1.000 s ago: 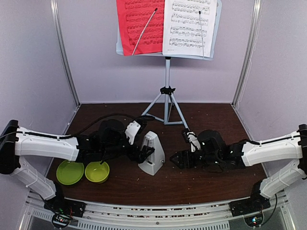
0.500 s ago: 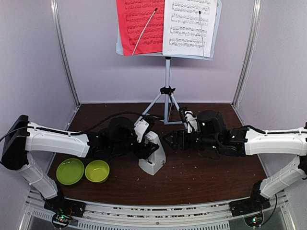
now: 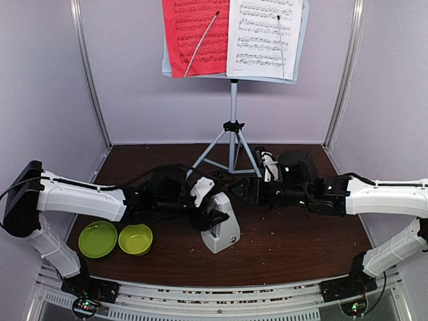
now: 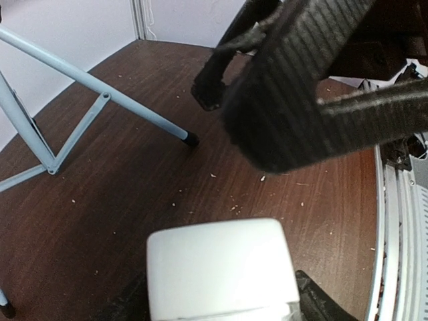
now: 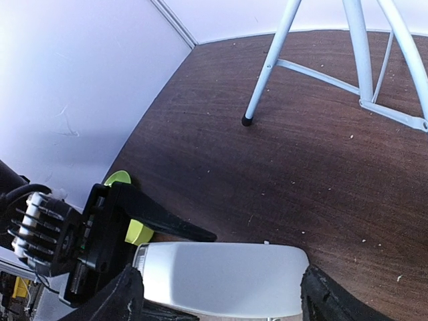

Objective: Set up the instrument practice props

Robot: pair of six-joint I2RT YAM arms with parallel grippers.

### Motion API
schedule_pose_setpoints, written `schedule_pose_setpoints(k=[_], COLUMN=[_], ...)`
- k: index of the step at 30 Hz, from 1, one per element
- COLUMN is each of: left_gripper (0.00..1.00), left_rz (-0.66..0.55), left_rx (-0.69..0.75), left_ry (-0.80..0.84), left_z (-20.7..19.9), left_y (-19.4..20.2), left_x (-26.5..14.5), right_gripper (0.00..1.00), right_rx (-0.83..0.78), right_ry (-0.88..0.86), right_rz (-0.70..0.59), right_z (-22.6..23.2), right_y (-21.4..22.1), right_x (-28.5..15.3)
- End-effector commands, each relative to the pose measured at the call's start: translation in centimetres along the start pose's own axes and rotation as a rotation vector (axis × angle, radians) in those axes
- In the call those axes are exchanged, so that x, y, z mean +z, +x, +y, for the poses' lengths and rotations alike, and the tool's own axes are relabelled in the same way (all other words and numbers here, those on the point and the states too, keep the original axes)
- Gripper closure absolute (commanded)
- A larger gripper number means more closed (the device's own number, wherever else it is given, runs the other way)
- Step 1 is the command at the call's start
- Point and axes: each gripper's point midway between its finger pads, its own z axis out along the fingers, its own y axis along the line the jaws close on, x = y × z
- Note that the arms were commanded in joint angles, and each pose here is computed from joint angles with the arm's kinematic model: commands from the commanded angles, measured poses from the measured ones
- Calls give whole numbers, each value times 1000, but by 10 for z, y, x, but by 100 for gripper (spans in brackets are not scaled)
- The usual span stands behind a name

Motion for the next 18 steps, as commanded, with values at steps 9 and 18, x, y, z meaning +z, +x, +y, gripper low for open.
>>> schedule_pose_setpoints(k=[9,18], left_gripper=[30,44], left_rz=[-116,-97], left_rx=[1,1], left_ry=[-55,-56], left_z=[4,3], left_y=[-40,-31], left_x=[-33,-38], right_gripper=[20,23], right_rx=[131,176], right_ry=[-131,-102], right_rz=[44,88], right_z=[22,10], right_y=[7,25], right_x=[16,32])
